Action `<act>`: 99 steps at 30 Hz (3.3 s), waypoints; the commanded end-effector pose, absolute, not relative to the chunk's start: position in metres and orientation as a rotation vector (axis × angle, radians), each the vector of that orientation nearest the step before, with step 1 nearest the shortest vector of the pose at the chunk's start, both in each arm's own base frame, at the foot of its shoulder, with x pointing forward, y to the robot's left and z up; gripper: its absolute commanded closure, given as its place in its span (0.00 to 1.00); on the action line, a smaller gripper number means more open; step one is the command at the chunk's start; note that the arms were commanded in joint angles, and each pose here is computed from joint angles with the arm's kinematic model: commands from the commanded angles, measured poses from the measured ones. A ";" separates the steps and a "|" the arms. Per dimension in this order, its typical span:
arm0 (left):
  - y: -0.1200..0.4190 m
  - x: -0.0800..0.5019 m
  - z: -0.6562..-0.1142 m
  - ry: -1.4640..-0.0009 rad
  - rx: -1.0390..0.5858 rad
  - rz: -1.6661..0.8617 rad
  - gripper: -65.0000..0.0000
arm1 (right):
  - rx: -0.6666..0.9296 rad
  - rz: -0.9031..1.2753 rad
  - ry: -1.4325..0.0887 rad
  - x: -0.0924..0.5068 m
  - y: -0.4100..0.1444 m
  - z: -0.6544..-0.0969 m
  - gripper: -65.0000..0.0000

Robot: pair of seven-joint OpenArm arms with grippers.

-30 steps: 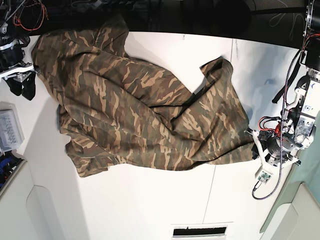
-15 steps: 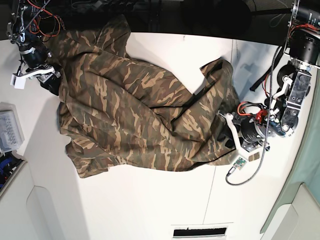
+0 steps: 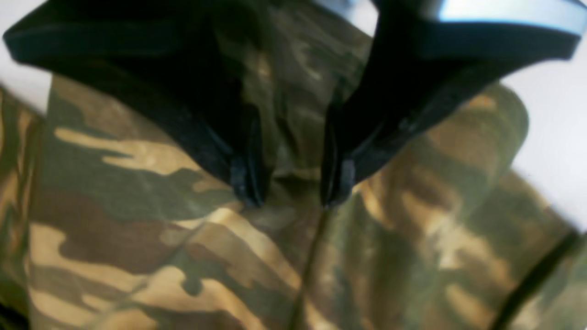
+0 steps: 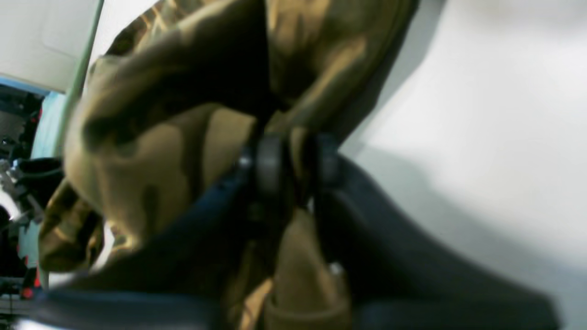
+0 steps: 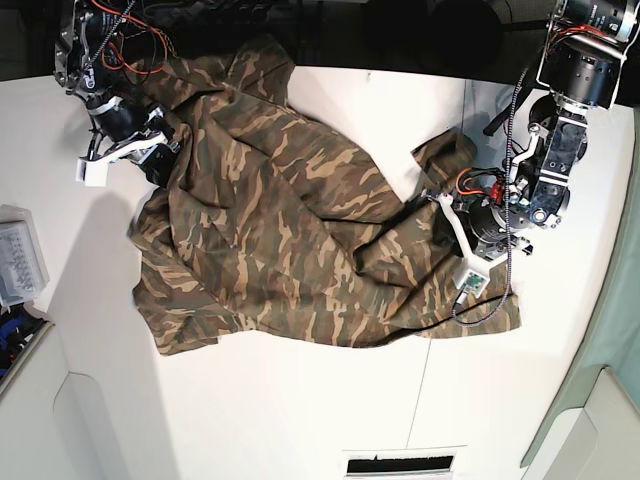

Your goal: Layout the t-shirt on the table in an organized manner, then fold the t-shirt properly

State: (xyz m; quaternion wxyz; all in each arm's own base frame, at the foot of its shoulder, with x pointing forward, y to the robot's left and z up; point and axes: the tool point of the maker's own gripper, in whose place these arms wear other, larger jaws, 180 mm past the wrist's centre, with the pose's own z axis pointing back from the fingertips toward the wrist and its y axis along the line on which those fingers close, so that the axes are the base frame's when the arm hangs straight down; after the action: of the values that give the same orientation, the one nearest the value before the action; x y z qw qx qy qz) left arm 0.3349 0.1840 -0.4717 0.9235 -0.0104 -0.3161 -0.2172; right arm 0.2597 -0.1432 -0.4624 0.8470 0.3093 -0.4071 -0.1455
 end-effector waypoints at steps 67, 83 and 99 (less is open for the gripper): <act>0.260 0.318 -0.384 -0.650 -0.079 -0.312 0.63 | 0.409 -0.431 -0.733 0.181 -0.305 -0.438 0.35; 0.254 0.221 -0.444 -0.464 -0.231 -0.141 0.62 | 0.541 -0.280 -0.573 0.167 -0.236 -0.463 0.35; 0.197 0.225 -0.440 -0.568 -0.373 -0.276 1.00 | 0.660 -0.227 -0.636 0.191 -0.187 -0.438 1.00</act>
State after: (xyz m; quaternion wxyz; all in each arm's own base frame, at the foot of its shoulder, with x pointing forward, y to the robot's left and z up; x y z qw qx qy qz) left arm 0.2137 0.1963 -0.4531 0.9430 -0.1777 -0.2517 -0.1255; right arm 0.1789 -0.1803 -0.4510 0.9002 0.3159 -0.2769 -0.1148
